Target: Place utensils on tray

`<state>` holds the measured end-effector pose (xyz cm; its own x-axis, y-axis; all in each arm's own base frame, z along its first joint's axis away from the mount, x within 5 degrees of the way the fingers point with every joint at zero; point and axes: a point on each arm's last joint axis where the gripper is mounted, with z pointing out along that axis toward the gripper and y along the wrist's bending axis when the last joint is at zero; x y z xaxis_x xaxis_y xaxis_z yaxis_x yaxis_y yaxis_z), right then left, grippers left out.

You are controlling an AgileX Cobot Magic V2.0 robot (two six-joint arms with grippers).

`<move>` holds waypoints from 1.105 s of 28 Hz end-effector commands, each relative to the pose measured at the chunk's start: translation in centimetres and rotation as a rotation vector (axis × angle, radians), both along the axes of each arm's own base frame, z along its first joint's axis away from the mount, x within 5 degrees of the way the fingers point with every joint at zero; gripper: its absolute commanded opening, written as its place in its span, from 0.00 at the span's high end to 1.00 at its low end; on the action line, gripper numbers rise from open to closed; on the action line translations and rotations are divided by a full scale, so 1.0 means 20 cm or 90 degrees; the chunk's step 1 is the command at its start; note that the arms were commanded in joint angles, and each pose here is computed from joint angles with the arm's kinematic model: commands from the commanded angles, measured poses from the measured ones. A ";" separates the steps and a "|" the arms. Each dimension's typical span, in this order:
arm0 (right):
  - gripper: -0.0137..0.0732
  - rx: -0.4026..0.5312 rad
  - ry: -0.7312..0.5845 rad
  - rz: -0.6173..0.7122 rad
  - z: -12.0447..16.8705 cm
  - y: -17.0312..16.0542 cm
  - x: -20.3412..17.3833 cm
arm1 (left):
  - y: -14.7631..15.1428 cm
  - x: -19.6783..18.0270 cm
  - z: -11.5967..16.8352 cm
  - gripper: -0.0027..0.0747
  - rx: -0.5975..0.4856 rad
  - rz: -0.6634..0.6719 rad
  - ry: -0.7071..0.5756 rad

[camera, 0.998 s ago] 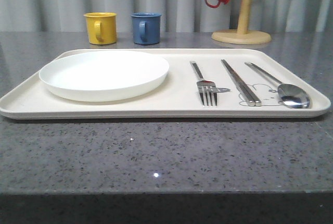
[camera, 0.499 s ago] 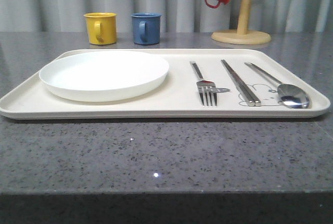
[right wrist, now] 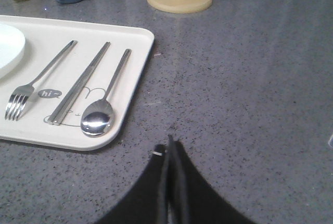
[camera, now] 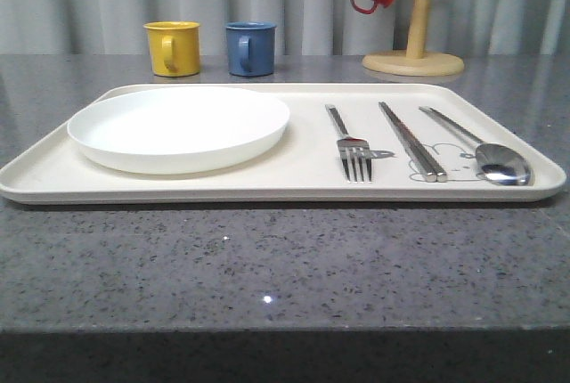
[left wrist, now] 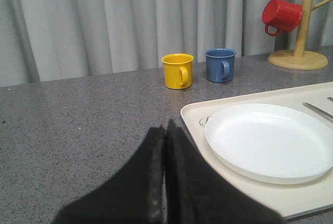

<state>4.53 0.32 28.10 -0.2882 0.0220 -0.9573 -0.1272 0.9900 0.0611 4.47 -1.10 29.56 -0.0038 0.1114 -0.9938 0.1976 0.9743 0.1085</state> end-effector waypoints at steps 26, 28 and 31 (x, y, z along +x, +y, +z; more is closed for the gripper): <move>0.92 -0.007 -0.066 0.001 0.08 0.00 0.01 | 0.04 0.03 -0.34 0.99 -0.019 0.095 -0.050; 0.92 -0.007 -0.066 0.001 0.08 0.00 0.01 | 0.04 0.05 -0.43 0.99 -0.019 0.100 -0.048; 0.92 -0.007 -0.066 0.001 0.08 0.00 0.01 | 0.04 0.05 -0.46 0.99 -0.015 0.097 -0.013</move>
<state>4.51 0.31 28.13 -0.2844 0.0213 -0.9585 -0.1271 0.9901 0.0597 5.55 -0.40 19.46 -0.1002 0.1081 -0.9891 0.0684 0.9925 0.1016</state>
